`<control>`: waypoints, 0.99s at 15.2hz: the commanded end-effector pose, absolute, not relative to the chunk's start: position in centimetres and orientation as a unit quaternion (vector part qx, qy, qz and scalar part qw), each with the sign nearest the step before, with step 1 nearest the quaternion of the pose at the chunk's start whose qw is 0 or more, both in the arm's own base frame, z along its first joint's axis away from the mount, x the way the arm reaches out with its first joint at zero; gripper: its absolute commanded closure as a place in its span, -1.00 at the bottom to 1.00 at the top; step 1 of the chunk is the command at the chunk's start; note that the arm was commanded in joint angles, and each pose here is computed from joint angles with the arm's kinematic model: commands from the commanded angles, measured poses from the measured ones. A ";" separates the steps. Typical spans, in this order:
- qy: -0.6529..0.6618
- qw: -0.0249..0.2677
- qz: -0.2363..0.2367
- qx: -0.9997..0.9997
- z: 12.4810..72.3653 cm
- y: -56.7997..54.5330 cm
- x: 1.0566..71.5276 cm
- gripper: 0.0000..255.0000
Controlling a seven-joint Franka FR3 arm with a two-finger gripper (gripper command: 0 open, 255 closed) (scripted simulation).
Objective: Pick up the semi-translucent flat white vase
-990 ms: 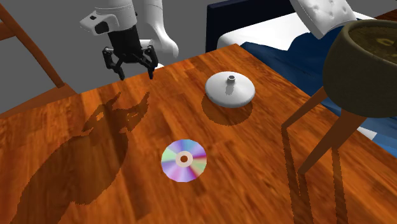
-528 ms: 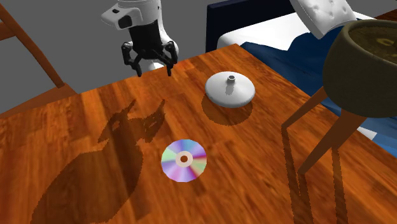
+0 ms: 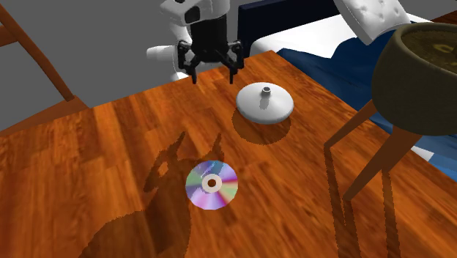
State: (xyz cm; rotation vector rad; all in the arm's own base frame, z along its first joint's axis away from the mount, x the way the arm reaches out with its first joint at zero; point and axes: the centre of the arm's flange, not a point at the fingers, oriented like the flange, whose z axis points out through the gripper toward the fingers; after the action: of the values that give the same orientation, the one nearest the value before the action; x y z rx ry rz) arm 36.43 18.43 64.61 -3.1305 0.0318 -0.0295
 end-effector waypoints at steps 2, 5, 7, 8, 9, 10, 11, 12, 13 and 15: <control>0.016 0.005 -0.001 -1.000 65.2 22.4 37.2 -1.00; 0.021 0.003 0.007 -1.000 66.2 26.1 38.2 -1.00; 0.024 0.003 0.013 -1.000 66.9 28.7 39.0 -1.00; 0.026 0.002 0.015 -1.000 67.2 29.9 39.4 -1.00; 0.027 0.002 0.018 -0.999 67.5 31.2 39.8 -1.00; 0.028 0.002 0.020 -0.999 67.7 31.9 40.0 -1.00; 0.028 0.002 0.020 -0.999 67.2 31.9 40.0 -1.00; 0.028 0.002 0.020 -0.999 66.6 31.9 40.0 -1.00; 0.028 0.002 0.020 -0.999 66.1 31.9 40.0 -1.00; 0.028 0.002 0.020 -0.999 65.0 31.9 40.0 -1.00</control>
State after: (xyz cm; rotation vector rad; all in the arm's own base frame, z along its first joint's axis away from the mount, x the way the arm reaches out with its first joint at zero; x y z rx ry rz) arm 39.87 31.93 65.64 -3.1367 0.0879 0.0621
